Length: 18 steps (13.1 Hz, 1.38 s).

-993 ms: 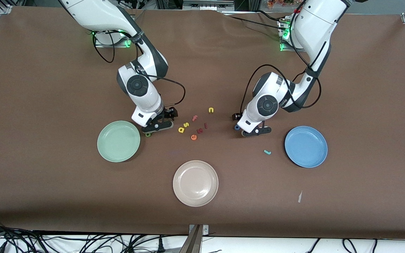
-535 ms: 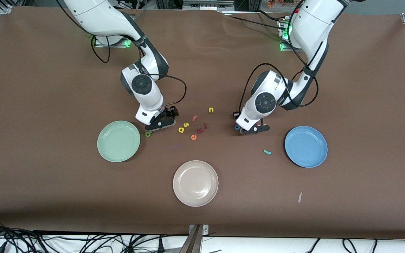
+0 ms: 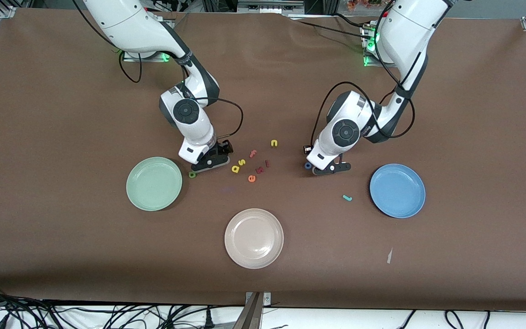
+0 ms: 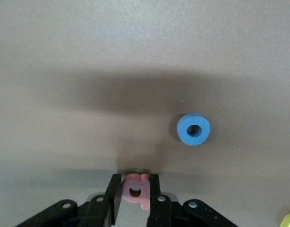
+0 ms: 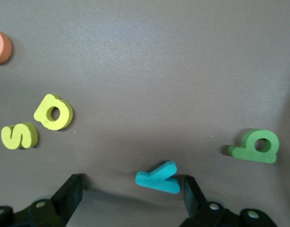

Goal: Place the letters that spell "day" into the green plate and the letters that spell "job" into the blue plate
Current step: 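Drop the pink a on the blue plate while the right gripper carries the cyan y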

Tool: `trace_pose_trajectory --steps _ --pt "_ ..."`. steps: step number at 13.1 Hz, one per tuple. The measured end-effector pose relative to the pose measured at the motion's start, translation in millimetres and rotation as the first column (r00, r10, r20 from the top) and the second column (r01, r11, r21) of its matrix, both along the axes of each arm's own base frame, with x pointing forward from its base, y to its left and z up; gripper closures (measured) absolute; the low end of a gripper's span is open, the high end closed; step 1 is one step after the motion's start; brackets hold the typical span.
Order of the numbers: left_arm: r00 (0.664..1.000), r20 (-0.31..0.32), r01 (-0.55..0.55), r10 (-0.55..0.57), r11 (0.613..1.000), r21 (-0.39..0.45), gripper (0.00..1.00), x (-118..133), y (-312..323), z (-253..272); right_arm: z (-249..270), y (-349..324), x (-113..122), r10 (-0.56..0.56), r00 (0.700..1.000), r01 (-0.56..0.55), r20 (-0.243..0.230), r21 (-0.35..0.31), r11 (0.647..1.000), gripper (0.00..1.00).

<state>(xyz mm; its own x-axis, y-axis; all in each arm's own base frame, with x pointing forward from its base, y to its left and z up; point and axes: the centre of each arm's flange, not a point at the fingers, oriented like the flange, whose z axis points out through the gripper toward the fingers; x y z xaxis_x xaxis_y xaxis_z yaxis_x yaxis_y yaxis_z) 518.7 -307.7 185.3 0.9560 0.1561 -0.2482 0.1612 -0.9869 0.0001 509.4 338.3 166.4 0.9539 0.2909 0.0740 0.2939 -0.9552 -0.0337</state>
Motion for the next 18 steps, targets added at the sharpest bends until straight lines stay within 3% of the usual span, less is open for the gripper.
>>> trace_pose_trajectory --steps 3,5,10,12,13,18 --pt "0.995 0.022 0.097 -0.1 0.989 0.109 0.72 14.7 15.9 50.8 3.8 0.0 1.6 0.003 1.0 -0.003 0.008 0.001 1.0 0.32" --pt "0.981 0.038 0.18 -0.188 0.972 0.15 0.72 33.4 33.6 82.0 5.0 0.4 1.8 0.003 1.0 -0.003 0.011 0.002 1.0 0.39" --pt "0.901 0.061 0.423 -0.43 0.9 0.103 0.72 99.1 140.6 108.2 6.9 1.3 2.2 0.004 1.0 -0.004 0.014 0.005 1.0 0.51" --pt "0.882 0.053 0.463 -0.468 0.883 0.079 0.72 115.3 178.4 96.3 7.9 1.9 2.3 0.005 1.0 -0.005 0.016 0.007 1.0 0.57" --pt "0.871 0.049 0.485 -0.489 0.871 0.079 0.72 121.2 190.5 83.3 8.6 2.1 2.5 0.004 1.0 -0.004 0.018 0.008 1.0 0.65" --pt "0.849 0.018 0.527 -0.529 0.848 0.056 0.69 128.4 223.8 15.4 9.3 1.8 3.0 0.003 1.0 -0.003 0.019 0.008 1.0 0.72"
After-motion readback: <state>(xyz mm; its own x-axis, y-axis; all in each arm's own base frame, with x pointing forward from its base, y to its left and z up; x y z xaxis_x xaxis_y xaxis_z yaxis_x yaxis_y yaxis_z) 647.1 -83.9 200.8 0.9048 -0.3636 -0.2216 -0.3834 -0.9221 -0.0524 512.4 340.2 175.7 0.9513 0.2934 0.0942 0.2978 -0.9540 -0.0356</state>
